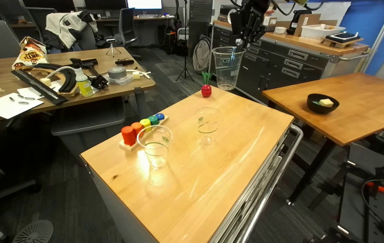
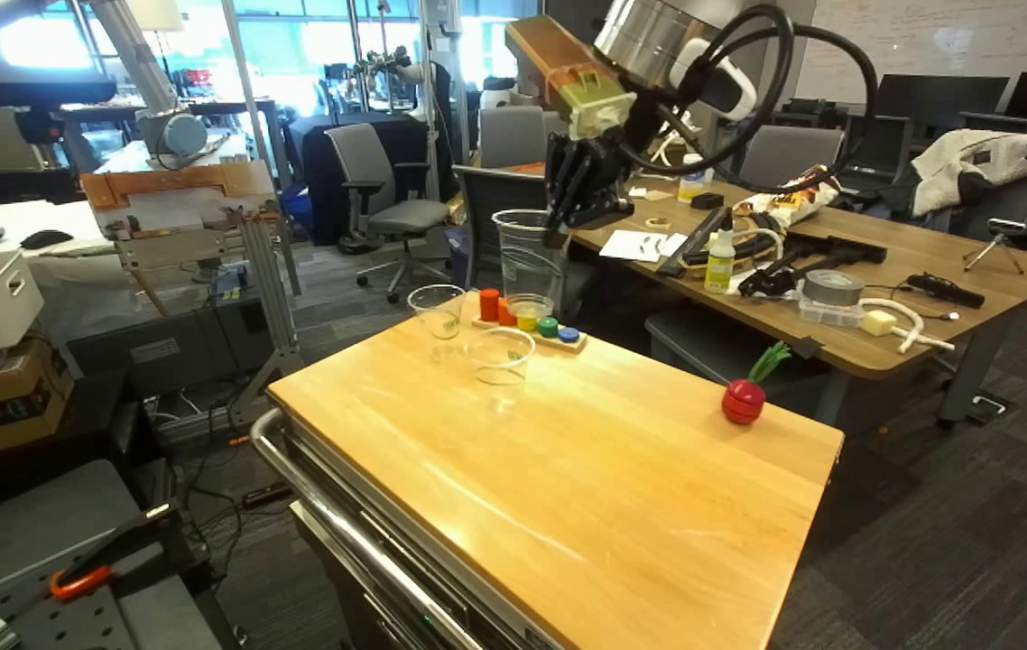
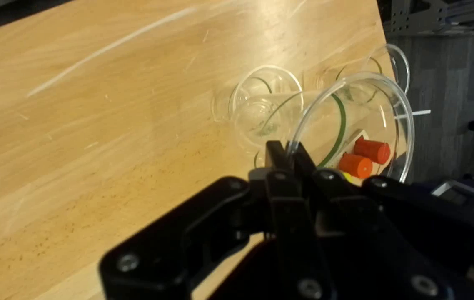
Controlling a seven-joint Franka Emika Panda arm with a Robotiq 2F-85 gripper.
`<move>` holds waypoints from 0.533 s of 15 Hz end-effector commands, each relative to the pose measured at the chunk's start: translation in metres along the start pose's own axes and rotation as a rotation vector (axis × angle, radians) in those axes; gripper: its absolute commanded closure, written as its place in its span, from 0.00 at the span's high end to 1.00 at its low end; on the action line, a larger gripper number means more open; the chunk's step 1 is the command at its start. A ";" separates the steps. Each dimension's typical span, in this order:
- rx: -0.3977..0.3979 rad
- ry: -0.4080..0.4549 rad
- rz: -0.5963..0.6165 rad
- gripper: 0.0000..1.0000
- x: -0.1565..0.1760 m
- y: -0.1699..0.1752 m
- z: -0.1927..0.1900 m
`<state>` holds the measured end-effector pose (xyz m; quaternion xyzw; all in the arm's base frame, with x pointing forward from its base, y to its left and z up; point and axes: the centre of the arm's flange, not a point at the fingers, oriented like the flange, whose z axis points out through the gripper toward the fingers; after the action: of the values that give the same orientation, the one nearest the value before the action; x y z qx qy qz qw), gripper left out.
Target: Stack the clear cups together
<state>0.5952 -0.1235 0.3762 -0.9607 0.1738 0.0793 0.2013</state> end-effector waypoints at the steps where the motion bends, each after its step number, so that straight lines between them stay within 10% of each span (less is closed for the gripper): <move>1: 0.016 -0.027 -0.070 0.02 -0.045 -0.009 0.014; 8: 0.006 -0.052 -0.150 0.02 -0.043 -0.030 0.063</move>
<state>0.5606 -0.0701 0.3456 -0.9676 0.1066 0.1084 0.2015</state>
